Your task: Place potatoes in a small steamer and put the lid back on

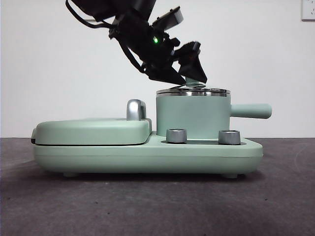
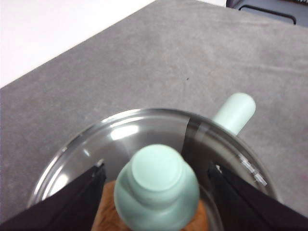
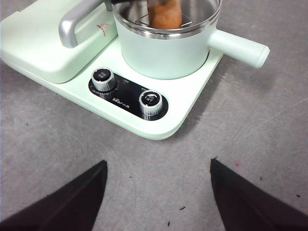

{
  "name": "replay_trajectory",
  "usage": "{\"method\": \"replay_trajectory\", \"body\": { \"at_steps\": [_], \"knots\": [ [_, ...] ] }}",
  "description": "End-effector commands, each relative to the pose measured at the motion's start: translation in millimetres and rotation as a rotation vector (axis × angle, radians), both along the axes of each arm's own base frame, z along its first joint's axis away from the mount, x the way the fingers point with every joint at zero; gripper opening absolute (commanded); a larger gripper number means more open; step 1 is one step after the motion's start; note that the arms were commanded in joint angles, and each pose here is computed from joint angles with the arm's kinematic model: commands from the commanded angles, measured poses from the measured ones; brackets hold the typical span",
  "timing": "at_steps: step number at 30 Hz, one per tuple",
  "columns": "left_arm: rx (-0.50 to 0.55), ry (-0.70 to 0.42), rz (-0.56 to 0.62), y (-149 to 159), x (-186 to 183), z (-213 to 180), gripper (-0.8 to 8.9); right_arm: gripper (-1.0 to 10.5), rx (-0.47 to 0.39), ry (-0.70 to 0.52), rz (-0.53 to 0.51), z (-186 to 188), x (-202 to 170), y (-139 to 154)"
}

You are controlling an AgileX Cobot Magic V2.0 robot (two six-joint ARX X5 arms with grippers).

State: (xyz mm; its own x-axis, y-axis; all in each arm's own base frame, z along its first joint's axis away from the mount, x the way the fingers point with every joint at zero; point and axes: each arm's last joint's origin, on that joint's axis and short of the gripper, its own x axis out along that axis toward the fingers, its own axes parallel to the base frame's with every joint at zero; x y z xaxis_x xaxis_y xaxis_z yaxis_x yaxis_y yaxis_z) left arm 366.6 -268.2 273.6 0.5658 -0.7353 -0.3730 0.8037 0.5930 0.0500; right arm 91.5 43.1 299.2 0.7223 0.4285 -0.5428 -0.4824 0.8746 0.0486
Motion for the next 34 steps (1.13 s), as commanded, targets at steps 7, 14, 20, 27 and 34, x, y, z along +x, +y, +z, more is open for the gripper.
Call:
{"method": "replay_trajectory", "body": {
  "at_steps": [7,14,20,27,34],
  "knots": [
    [-0.17,0.048,0.059,28,-25,71,3.42,3.3,0.011,-0.005,-0.003,2,0,1],
    [-0.255,0.087,0.092,65,-47,107,3.42,3.3,0.012,-0.004,-0.003,2,0,1],
    [-0.238,0.087,0.113,90,-72,116,3.42,3.3,0.012,-0.004,-0.003,2,0,1],
    [-0.231,0.1,0.144,117,-103,107,3.42,3.3,0.012,-0.004,-0.002,2,0,1],
    [-0.234,0.142,0.176,142,-139,83,3.41,3.3,0.011,-0.004,-0.003,2,0,1]
  ]
}}
